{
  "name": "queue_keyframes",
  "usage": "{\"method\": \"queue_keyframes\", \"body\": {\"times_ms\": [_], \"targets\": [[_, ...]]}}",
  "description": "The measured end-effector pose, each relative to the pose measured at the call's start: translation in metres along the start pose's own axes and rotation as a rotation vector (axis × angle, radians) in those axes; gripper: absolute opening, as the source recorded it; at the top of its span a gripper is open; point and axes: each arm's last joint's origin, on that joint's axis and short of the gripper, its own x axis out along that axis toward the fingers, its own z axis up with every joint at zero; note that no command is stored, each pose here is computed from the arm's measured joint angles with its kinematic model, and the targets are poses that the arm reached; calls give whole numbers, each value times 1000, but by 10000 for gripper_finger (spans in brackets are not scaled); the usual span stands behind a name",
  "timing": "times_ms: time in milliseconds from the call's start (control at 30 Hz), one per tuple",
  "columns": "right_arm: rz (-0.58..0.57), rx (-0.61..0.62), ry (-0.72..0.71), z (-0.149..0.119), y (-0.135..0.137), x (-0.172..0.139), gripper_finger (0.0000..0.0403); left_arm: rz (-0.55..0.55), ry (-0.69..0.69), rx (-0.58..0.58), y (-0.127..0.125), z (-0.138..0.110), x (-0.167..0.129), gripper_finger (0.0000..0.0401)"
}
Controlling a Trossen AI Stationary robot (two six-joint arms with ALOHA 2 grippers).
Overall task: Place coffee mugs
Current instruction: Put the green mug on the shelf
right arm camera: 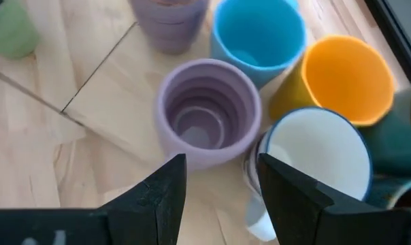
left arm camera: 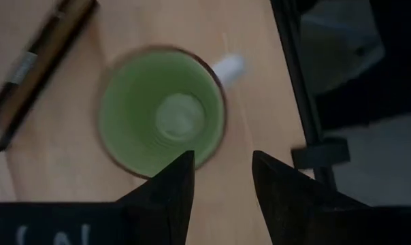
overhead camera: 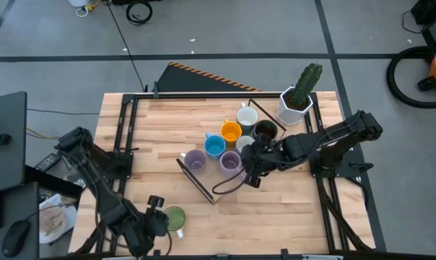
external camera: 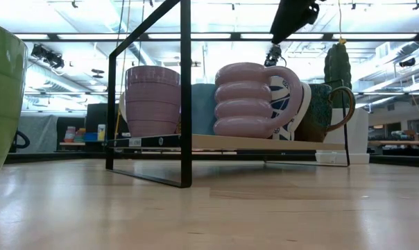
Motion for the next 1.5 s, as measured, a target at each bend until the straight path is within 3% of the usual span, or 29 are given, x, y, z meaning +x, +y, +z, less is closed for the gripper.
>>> {"method": "queue_keyframes", "body": {"times_ms": [100, 233, 467, 800, 1133, 1500], "targets": [[20, -47, -23, 1, 4, -2, 187, -16, 21, 52, -9, -4, 7, 153], [72, -1, -3, -2, 9, -3, 187, -21, 15, 60, -14, -3, 12, 153], [52, -1, -20, -2, 11, -4, 187, 33, -26, 137, -13, 2, 6, 151], [52, 1, -19, -2, 10, -4, 187, 98, -23, 410, -13, 2, 8, 146], [74, 13, -35, -2, 14, -6, 187, 152, 148, 613, -17, -7, 42, 146], [123, 19, -49, -7, 28, -13, 187, 175, 212, 715, -15, -5, 63, 119]]}}
